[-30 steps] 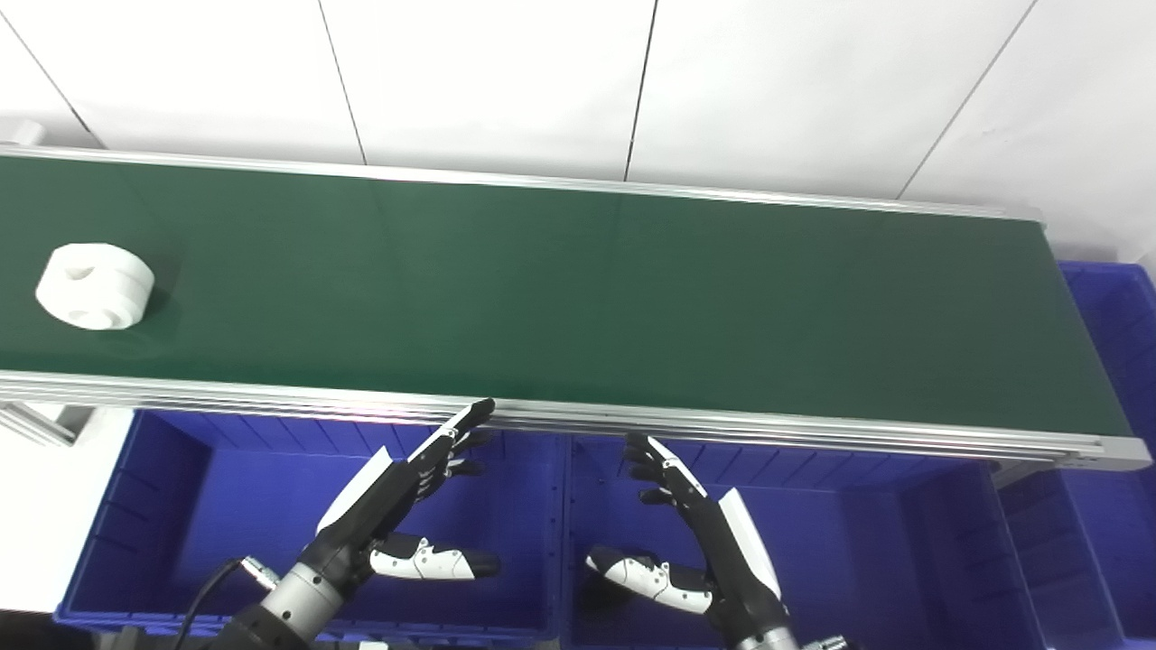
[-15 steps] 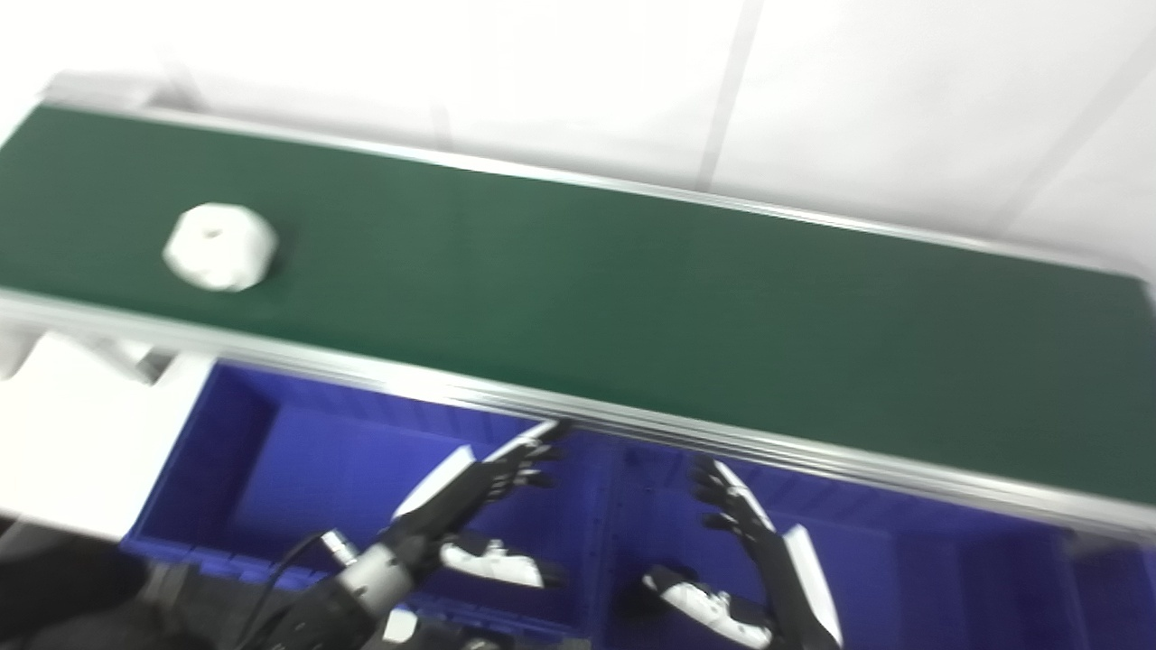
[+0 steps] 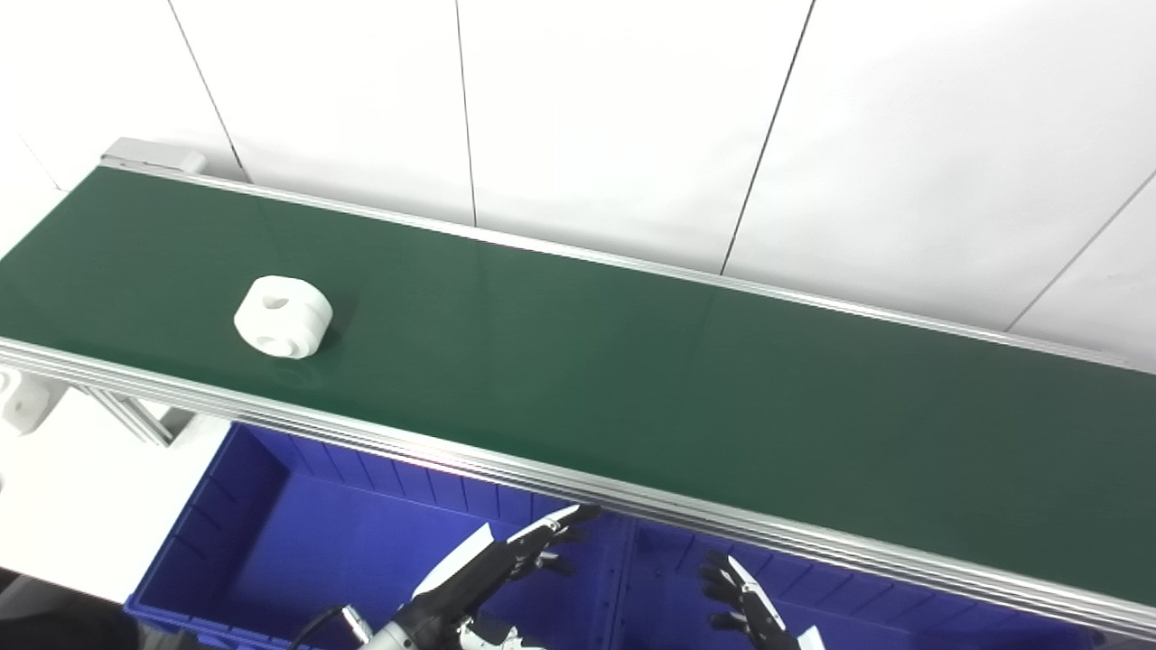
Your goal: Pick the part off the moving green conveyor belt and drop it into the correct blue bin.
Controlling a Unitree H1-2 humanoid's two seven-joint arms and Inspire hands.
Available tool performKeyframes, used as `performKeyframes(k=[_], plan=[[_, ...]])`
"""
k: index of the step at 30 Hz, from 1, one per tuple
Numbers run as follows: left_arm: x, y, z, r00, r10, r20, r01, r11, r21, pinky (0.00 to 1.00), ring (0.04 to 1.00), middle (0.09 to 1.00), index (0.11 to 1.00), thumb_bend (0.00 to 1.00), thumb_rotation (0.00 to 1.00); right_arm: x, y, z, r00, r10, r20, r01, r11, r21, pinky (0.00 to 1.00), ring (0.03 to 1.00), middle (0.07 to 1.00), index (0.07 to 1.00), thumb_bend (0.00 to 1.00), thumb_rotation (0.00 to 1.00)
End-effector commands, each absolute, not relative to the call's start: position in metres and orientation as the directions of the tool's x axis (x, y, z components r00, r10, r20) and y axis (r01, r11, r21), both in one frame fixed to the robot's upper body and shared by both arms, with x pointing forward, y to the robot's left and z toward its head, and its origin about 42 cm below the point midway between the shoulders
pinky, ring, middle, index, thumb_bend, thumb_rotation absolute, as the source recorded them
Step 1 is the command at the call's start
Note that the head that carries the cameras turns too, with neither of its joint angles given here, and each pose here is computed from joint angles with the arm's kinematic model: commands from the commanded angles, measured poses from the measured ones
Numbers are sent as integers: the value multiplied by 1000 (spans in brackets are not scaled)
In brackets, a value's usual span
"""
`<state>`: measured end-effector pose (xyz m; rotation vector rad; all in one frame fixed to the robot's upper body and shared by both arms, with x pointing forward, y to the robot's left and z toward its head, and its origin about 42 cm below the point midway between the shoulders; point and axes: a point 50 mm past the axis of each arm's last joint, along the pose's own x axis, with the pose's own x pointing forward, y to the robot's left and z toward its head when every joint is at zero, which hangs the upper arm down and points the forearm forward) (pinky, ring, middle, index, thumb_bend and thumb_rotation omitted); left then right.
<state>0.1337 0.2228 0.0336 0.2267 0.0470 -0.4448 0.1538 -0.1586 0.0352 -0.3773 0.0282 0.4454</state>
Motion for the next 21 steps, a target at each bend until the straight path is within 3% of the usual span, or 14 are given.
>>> performKeyframes(k=[1,10,21], plan=[[136,222,40,901,-432,-43,430,876,220,778,922,970,929,766,305,158,-156,44,904,428,-20,-407,845,-346,710,818,843,895,597,369],[142,221,39,901,-434,-12,425,877,226,774,915,961,920,782,304,161,-157,40,900,435,-22,-415,843,-342,692,810,837,896,603,373],[154,228,65,903,-423,78,397,890,225,800,920,969,943,786,323,168,-150,46,901,434,-12,-410,842,-351,665,791,823,886,627,374]])
